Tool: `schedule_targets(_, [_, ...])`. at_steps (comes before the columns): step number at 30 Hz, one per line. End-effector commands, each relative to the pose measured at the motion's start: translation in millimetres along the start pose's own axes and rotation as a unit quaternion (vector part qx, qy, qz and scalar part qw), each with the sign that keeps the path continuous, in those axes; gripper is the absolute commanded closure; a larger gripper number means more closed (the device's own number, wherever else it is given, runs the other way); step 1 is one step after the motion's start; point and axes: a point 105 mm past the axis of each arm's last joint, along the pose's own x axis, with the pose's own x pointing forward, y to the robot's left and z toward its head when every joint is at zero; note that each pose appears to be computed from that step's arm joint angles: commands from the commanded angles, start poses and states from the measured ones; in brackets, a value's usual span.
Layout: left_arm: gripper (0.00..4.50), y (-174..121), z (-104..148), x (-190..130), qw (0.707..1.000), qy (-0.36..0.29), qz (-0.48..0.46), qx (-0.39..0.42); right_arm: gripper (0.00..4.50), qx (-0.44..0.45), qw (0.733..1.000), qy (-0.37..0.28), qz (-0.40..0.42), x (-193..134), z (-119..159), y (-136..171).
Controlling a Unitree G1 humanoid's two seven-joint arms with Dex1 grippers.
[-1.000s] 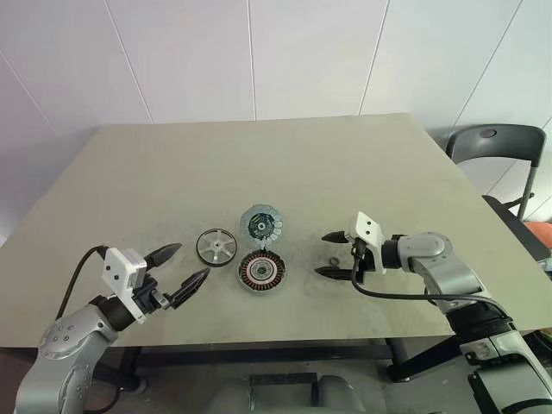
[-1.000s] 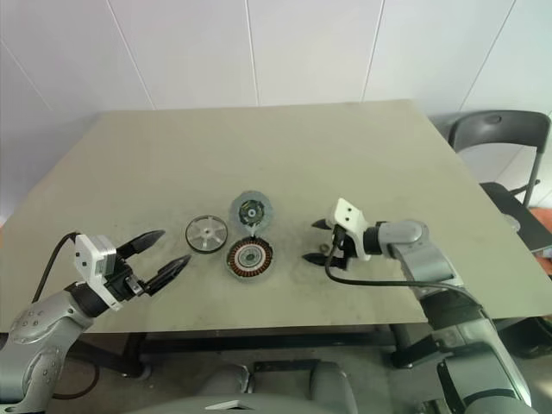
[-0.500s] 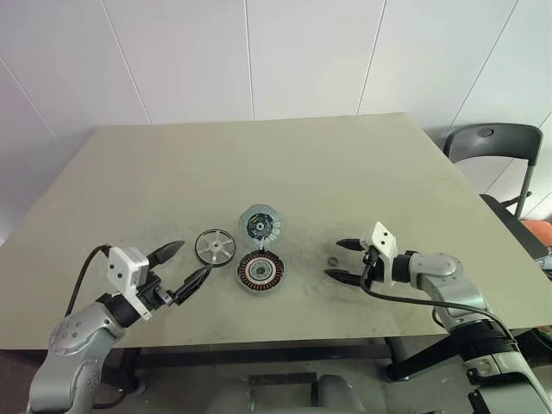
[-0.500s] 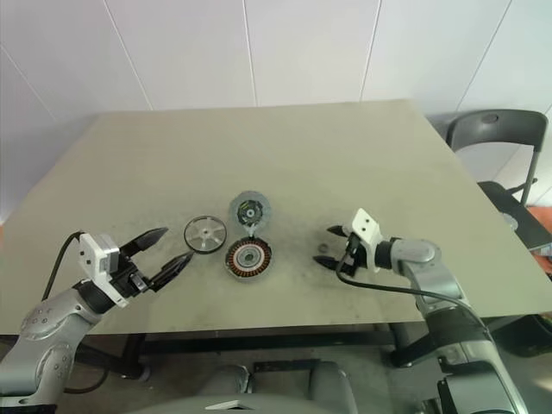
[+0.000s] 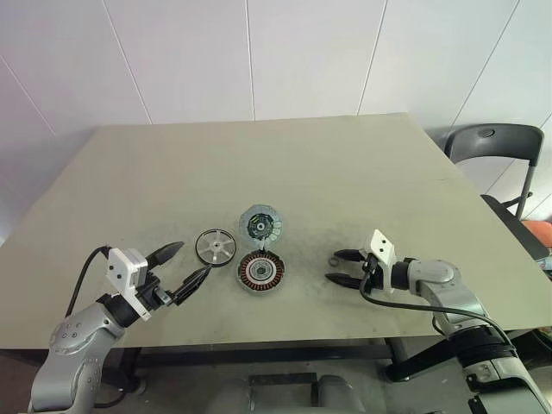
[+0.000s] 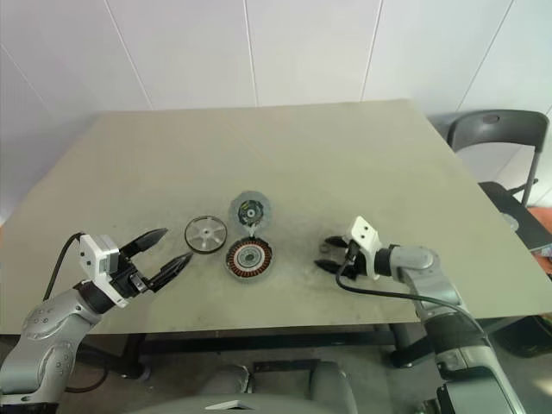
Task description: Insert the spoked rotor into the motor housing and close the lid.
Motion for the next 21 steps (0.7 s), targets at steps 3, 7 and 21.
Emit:
schedule_targets(3, [0.0, 4, 1, -4, 1.0, -0.01, -0.005, 0.018, 2.98, 0.003, 1.0, 0.021, -0.004, -2, -9, -5])
schedule_targets(7, [0.0, 2, -7, -13, 1.0, 0.004, -0.007, 0.022, 3.84, 0.011, 1.0, 0.02, 0.004, -3, -8, -5])
schedule_targets(21, [0.0, -17, -17, -25, 0.995, 0.041, -0.093, 0.017, 3.84, -0.05, 0.986, -0.044, 0.15, 13, 73, 26])
